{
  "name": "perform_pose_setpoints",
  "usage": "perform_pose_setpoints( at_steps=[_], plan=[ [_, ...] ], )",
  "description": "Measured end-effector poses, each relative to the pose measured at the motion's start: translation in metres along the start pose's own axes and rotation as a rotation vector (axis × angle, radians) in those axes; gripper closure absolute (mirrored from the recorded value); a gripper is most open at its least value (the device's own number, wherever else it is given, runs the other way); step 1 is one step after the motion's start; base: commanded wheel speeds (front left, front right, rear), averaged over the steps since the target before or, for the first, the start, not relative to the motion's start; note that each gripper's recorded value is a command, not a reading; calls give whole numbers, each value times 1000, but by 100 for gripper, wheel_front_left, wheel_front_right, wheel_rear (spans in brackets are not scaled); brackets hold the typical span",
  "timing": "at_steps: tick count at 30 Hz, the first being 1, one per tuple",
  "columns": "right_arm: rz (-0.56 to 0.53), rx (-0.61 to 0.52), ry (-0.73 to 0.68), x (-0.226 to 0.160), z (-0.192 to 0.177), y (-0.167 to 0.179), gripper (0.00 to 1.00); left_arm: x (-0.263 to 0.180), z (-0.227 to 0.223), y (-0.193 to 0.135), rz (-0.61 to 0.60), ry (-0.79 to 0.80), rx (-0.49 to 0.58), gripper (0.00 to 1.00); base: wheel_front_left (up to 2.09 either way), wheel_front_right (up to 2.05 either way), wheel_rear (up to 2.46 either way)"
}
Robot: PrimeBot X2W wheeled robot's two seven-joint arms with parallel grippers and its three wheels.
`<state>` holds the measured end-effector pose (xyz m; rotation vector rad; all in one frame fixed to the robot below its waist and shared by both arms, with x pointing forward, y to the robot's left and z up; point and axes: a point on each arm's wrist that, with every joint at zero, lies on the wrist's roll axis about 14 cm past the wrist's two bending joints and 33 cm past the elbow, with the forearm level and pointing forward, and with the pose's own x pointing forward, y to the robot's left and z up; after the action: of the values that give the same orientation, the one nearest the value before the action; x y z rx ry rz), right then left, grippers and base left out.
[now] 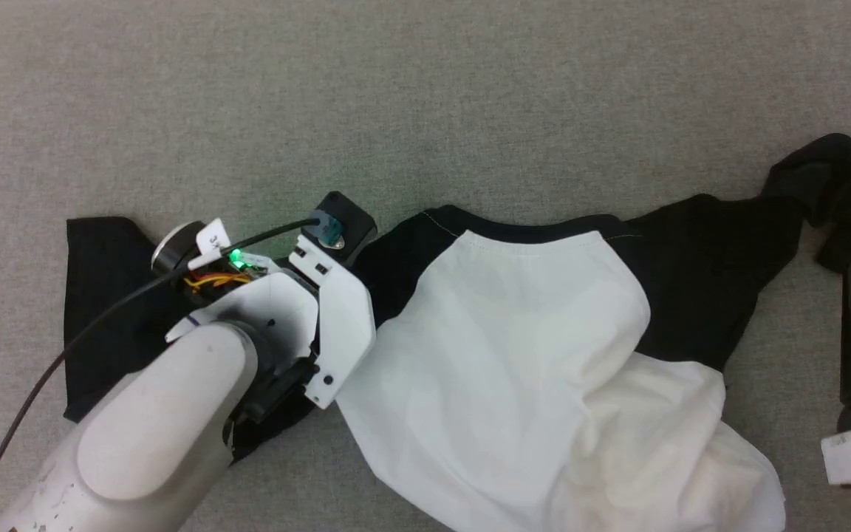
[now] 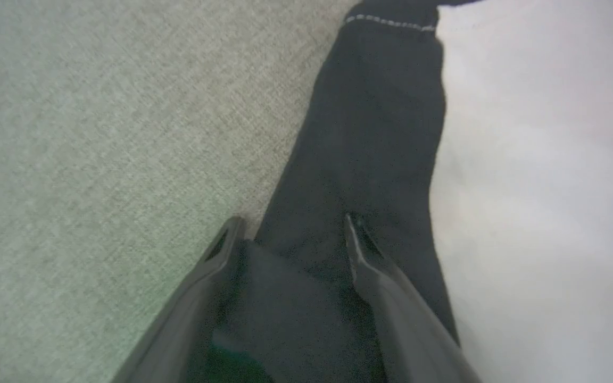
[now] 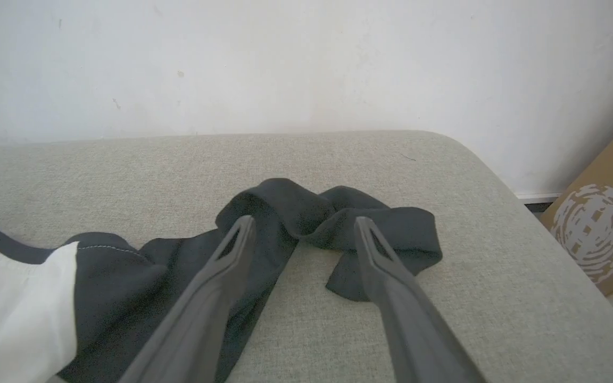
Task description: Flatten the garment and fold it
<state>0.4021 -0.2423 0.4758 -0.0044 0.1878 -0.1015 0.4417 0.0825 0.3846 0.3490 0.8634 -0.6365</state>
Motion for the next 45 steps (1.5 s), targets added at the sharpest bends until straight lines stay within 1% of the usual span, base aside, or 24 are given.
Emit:
perform_pose_setpoints(
  at_steps=[1,2,5,8,11,15,17,19,21,25,28,31,34,37,39,42,44,45],
  plan=[
    [4,2,0,2,0,2,0,1,-1,0,-5,10,8,0,0,0,0],
    [8,3,-4,4,1,3,0,1,0,0,-7,10,12,100,0,0,0],
    [12,5,-14,7,4,5,0,0,3,-1,-9,-12,10,100,0,0,0],
    [13,5,-21,7,7,5,0,-4,10,-4,0,-84,-10,100,0,0,0],
    [17,9,-39,5,13,6,0,-17,26,2,52,-216,-43,100,0,0,0],
    [22,14,-61,1,21,7,0,-52,65,21,172,-467,-94,100,0,0,0],
    [27,16,-72,-1,25,8,0,-68,69,24,207,-536,-128,100,0,0,0],
    [32,18,-79,-5,28,9,0,-80,64,23,229,-571,-174,100,0,0,0],
    [36,20,-84,-8,31,10,0,-89,51,21,250,-573,-224,100,0,0,0],
    [37,19,-60,-17,26,9,0,-102,14,16,298,-539,-312,100,0,0,0],
    [57,20,-26,-18,19,16,0,-107,-6,11,307,-517,-358,100,0,0,0],
    [116,24,-2,-13,17,36,0,-112,-10,11,316,-525,-375,100,0,0,0],
    [213,6,42,-2,18,72,0,-114,-13,13,329,-525,-385,100,0,0,0],
    [323,-18,125,10,15,108,0,-112,-15,18,340,-522,-390,100,0,0,0],
    [398,-95,220,16,5,121,0,-110,-17,20,344,-513,-394,100,0,0,0],
    [492,-219,389,22,-15,128,0,-106,-20,23,345,-502,-397,100,0,0,0],
    [537,-277,460,28,-20,130,0,-104,-19,25,346,-501,-400,100,0,0,0],
    [561,-324,489,30,-23,131,0,-102,-19,24,339,-499,-399,100,0,0,0]
  ],
)
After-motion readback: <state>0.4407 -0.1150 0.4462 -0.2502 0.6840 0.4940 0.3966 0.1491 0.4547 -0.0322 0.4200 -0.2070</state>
